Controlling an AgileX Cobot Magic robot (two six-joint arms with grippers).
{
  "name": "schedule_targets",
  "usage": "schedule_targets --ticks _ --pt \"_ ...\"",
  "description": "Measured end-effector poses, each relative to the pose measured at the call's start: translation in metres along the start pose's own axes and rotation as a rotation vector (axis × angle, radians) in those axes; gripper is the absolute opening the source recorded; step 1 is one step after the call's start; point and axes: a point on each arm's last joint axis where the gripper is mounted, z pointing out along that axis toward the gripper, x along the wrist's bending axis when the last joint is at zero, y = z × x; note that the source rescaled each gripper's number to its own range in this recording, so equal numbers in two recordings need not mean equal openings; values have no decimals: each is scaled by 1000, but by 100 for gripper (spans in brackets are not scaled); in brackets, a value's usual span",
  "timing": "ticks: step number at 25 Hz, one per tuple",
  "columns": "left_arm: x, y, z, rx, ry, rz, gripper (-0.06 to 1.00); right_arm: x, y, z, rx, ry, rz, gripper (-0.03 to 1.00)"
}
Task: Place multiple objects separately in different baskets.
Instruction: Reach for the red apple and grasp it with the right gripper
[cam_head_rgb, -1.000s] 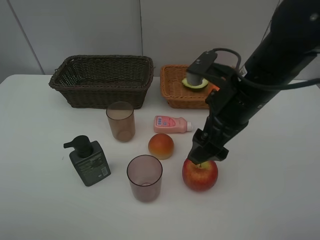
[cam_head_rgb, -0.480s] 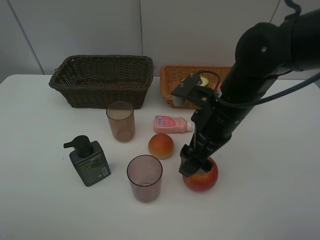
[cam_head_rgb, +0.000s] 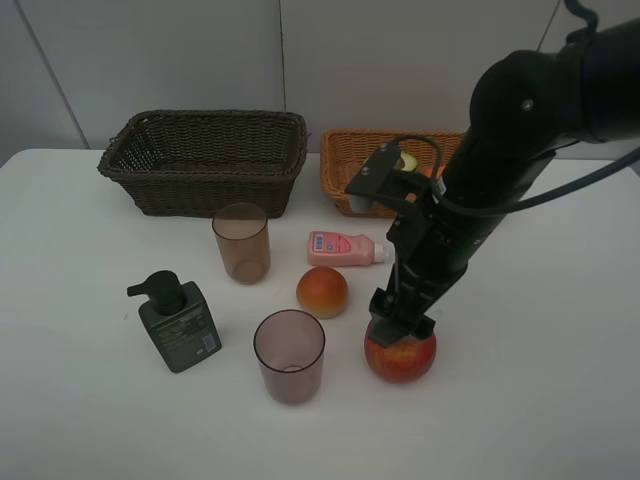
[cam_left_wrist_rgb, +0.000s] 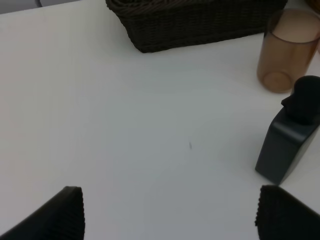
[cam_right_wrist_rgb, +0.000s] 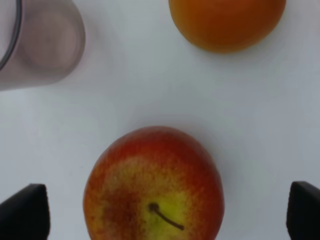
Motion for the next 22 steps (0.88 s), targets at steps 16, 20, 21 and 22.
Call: schedule_targets --ticks 16,20,21,22 --pt "0 0 0 0 0 0 93 3 -9 12 -10 -17 16 100" --pt "0 0 0 0 0 0 93 3 -11 22 17 -3 20 100" --pt "0 0 0 0 0 0 93 3 -11 24 23 0 22 100" --pt "0 0 0 0 0 0 93 2 -11 27 30 4 22 100"
